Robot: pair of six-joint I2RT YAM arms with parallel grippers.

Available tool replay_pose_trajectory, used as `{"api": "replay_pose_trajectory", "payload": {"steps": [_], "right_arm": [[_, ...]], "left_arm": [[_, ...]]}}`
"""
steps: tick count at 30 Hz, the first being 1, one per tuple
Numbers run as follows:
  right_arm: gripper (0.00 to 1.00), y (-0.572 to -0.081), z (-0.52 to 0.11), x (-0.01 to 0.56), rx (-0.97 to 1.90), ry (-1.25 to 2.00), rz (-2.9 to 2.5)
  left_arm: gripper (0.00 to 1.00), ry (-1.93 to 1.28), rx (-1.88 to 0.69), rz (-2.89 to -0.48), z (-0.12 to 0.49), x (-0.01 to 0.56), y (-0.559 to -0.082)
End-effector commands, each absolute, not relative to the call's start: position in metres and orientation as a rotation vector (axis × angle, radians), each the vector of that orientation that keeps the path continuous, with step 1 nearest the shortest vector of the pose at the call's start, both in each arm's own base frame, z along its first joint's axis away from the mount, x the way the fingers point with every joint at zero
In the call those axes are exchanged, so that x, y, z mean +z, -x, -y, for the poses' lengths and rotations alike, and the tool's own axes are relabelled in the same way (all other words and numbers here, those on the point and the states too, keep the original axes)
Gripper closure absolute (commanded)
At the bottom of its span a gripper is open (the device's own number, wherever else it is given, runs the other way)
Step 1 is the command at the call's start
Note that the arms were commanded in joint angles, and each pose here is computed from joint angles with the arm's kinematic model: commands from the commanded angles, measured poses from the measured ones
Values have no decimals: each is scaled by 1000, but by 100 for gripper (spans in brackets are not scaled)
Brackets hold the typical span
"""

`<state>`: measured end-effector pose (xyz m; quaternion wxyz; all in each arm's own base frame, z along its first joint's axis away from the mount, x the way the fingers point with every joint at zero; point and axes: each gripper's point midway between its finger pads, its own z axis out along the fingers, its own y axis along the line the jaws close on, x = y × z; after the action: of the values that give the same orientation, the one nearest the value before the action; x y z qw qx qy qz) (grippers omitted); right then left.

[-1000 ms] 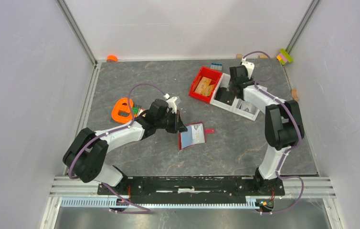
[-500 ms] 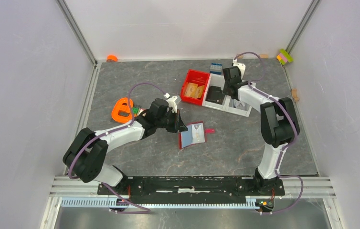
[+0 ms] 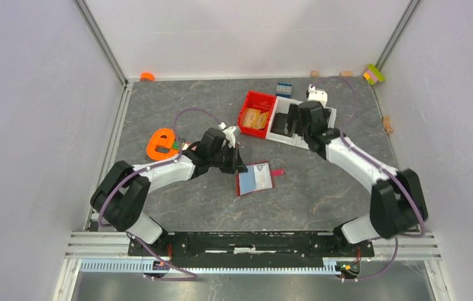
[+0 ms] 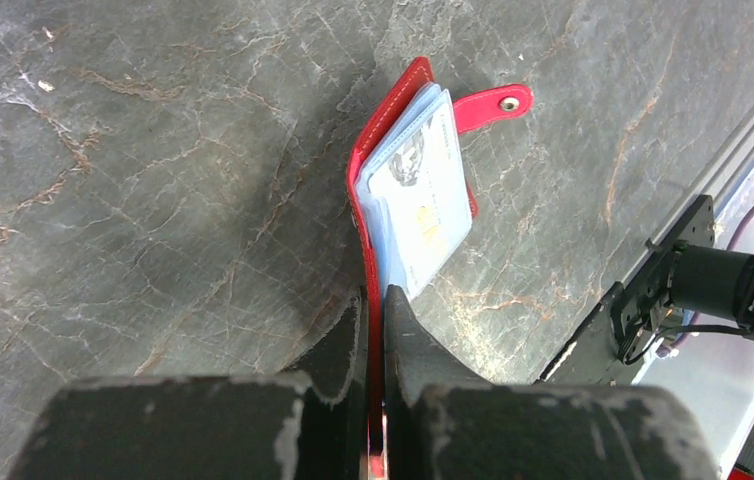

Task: Take the credit cards out of the card holder
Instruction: Move the storage box to the center of the board, then remove the credit card from the card holder.

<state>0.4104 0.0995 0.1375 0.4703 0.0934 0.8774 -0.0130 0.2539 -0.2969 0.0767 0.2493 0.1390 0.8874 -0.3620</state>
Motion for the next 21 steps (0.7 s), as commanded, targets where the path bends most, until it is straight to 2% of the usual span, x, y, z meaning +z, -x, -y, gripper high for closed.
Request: {"api": "replay_pose_trajectory", "payload": {"steps": [1, 5, 9, 16, 21], "right_arm": [[5, -372, -130, 151, 70, -67, -2075], [9, -331, -163, 121, 290, 78, -2093], [11, -305, -173, 84, 354, 168, -2152], [3, -278, -210, 58, 627, 342, -2154], [16, -275, -212, 49, 631, 360, -2200]], "left_arm": [[92, -411, -913, -2440, 297, 70, -263], [92, -399, -839, -2487, 291, 55, -267], [93, -415, -833, -2471, 292, 55, -270], [93, -451, -863, -2403, 292, 68, -267], [93, -416, -707, -2518, 279, 44, -275]]}}
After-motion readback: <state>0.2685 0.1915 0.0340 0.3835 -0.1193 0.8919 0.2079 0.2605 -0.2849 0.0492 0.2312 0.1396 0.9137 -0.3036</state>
